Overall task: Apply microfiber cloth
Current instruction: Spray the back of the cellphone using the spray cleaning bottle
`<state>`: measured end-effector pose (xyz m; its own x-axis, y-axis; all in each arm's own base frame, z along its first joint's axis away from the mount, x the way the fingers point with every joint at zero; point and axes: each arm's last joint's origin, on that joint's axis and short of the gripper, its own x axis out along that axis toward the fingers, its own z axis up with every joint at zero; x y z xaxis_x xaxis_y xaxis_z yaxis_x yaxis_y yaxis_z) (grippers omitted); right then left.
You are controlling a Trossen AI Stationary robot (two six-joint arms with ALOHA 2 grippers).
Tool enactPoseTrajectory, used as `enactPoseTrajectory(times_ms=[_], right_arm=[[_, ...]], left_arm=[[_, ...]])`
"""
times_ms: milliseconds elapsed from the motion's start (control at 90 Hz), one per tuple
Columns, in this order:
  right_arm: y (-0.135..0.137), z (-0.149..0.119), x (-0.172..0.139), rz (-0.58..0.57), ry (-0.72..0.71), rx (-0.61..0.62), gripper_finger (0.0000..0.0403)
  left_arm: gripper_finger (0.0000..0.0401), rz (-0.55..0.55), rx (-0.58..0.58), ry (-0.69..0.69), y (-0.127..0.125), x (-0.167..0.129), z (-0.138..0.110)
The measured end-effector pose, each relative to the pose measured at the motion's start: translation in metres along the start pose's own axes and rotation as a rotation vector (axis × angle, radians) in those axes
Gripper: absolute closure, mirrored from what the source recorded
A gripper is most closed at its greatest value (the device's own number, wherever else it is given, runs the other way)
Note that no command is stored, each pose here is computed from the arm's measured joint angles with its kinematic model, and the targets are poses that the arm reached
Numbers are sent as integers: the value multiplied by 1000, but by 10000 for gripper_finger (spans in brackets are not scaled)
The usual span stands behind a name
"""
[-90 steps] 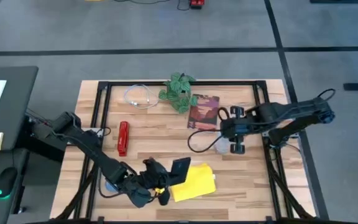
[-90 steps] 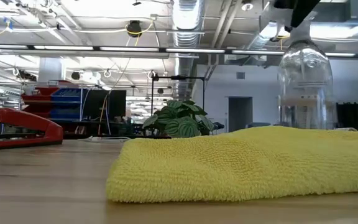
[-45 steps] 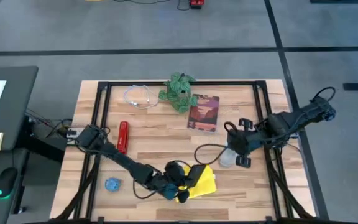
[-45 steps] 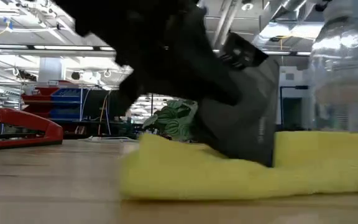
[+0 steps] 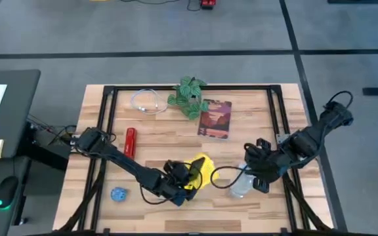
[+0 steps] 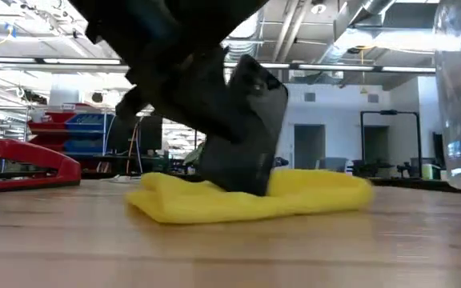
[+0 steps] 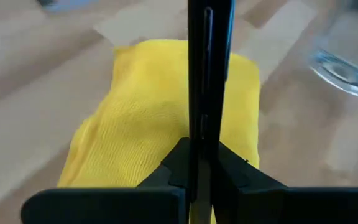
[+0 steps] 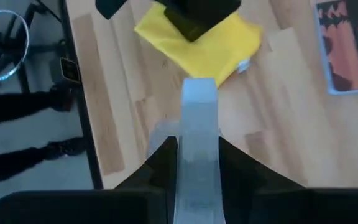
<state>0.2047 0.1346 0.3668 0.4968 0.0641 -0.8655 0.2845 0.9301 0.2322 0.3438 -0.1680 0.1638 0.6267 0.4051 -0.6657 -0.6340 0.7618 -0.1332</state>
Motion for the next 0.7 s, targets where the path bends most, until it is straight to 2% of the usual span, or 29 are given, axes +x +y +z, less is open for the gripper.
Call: enactPoseTrajectory(times_ms=[133,322,611,700], right_arm=[[11,6,12,-48,15,15,338],[33,20,25,-102,39,42,338],[57,28,51,-135,33,96,338],[61,30,52,-124,24,93,309]], left_arm=[[394,-39,44,1,3,-18,13],[394,-102,6,-52,4,-45,33],[394,-118,-31,-64,1,-53,30],[393,-126,-34,-62,0,-56,27]])
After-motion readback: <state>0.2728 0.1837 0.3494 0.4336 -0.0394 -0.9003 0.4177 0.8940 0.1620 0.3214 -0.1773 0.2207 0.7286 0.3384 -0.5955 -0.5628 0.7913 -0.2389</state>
